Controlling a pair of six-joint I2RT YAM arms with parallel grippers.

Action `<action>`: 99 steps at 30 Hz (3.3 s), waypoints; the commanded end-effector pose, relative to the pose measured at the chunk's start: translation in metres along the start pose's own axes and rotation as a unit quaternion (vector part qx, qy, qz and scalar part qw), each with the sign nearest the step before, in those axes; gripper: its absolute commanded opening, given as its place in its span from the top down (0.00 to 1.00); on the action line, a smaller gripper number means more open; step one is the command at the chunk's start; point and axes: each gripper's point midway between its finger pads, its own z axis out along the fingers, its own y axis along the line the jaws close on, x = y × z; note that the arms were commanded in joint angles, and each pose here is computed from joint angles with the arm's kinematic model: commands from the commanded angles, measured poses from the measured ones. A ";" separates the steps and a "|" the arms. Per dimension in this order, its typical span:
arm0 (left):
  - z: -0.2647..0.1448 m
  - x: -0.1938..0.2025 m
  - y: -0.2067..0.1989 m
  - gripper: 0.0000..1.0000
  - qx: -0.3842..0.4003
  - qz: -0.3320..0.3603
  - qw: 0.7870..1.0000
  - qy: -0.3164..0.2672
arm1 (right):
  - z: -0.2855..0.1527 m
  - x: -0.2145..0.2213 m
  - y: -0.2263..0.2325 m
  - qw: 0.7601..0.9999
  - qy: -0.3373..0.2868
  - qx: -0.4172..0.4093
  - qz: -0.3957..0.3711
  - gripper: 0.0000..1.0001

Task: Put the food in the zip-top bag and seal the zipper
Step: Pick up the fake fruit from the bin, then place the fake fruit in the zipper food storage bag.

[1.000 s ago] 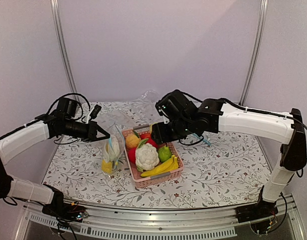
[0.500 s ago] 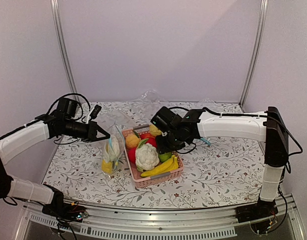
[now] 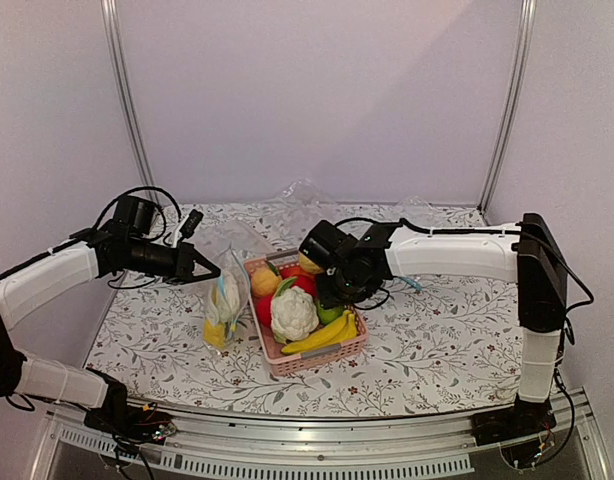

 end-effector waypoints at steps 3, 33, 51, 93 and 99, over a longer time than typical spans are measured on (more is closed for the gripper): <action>-0.002 0.000 0.000 1.00 0.003 0.000 1.000 -0.005 | 0.014 0.000 0.005 1.000 0.005 -0.001 0.007 0.66; 0.002 0.001 -0.016 1.00 0.049 0.007 0.999 0.000 | -0.154 -0.058 0.039 0.973 -0.140 -0.181 -0.030 0.84; 0.010 0.015 -0.039 1.00 0.081 0.033 0.996 0.027 | -0.156 -0.032 0.177 0.928 -0.108 -0.337 -0.120 0.84; 0.014 0.018 -0.046 1.00 0.107 0.029 0.993 0.036 | -0.036 0.008 0.183 0.961 -0.018 -0.262 -0.091 0.83; 0.014 0.018 -0.046 1.00 0.108 0.028 0.993 0.036 | -0.048 -0.001 0.189 0.950 -0.024 -0.300 -0.077 0.83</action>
